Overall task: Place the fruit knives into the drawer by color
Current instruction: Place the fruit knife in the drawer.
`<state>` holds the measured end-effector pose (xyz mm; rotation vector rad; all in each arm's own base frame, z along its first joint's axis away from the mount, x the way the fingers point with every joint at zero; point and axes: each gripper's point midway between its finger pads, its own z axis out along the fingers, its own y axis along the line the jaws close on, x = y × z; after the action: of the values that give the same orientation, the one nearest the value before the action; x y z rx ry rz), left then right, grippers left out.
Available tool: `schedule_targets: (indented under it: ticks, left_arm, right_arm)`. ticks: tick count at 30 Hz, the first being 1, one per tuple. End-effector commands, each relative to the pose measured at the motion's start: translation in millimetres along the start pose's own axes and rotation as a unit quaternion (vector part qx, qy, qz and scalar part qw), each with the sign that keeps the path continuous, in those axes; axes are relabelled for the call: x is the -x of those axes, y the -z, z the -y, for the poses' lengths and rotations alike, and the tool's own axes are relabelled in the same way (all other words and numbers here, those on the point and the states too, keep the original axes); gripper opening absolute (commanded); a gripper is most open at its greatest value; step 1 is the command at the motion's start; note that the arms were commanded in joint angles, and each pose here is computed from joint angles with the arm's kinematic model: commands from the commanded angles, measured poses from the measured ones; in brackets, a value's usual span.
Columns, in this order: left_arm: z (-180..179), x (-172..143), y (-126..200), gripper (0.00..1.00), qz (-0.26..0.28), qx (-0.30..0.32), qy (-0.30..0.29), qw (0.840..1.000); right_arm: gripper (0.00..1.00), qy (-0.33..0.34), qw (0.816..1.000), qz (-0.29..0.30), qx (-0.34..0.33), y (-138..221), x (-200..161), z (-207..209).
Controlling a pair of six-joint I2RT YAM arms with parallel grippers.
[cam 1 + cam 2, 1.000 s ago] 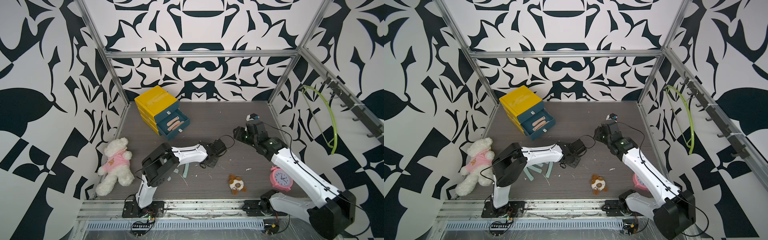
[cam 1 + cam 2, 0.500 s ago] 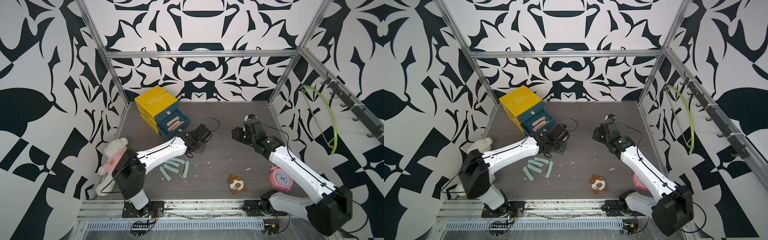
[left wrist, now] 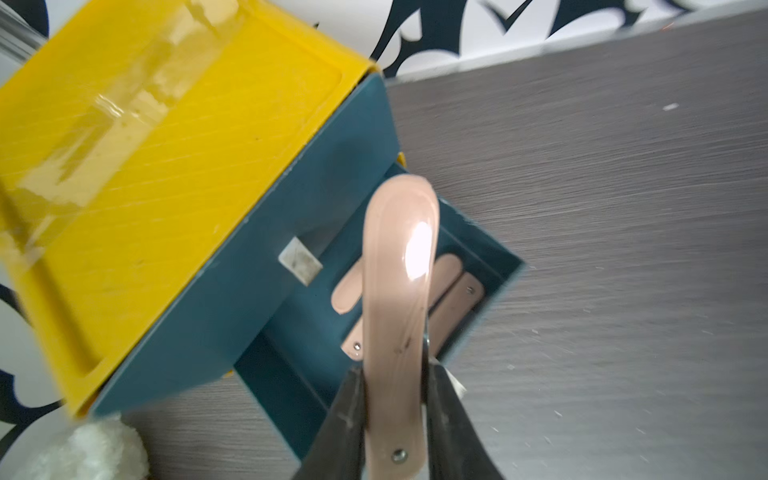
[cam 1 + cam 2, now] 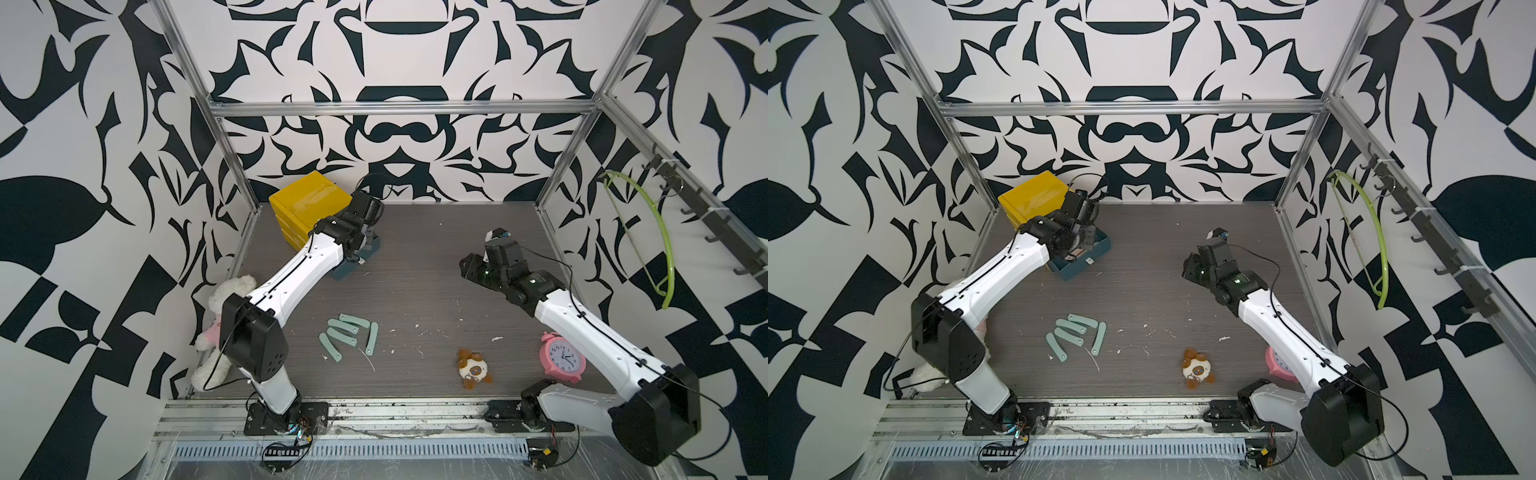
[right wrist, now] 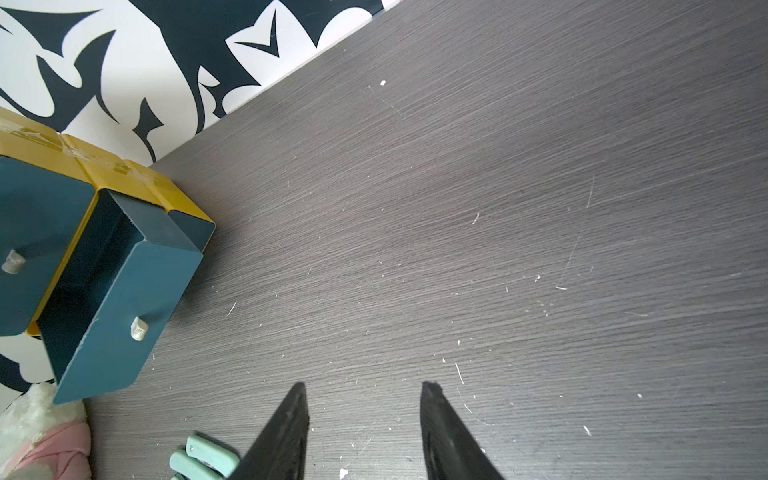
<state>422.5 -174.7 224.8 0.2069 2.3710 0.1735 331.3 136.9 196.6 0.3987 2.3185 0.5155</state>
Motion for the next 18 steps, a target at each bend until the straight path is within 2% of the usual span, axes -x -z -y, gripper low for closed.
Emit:
schedule_targets:
  ticks: [1, 6, 10, 14, 18]
  left_arm:
    - [-8, -7, -22, 0.16, -0.036, 0.009, -0.009, 0.999]
    - [-5, -21, -42, 0.22, -0.066, 0.013, -0.012, 0.998]
    - [-7, -25, -46, 0.31, -0.074, 0.003, 0.0, 0.997]
    - [-7, -21, -35, 0.54, -0.063, -0.01, 0.01, 0.998]
    - [-8, -4, -3, 0.79, -0.023, -0.046, 0.036, 0.998]
  right_arm:
    - [0.46, -0.002, 1.0, 0.01, 0.022, 4, 7, -10]
    - [0.46, 0.005, 0.999, -0.005, 0.038, -1, 0, -17]
    - [0.47, 0.021, 0.998, -0.015, 0.05, -7, -8, -29]
    - [0.47, 0.04, 0.997, -0.027, 0.064, -15, -17, -48]
    - [0.48, 0.06, 0.994, -0.037, 0.086, -22, -29, -72]
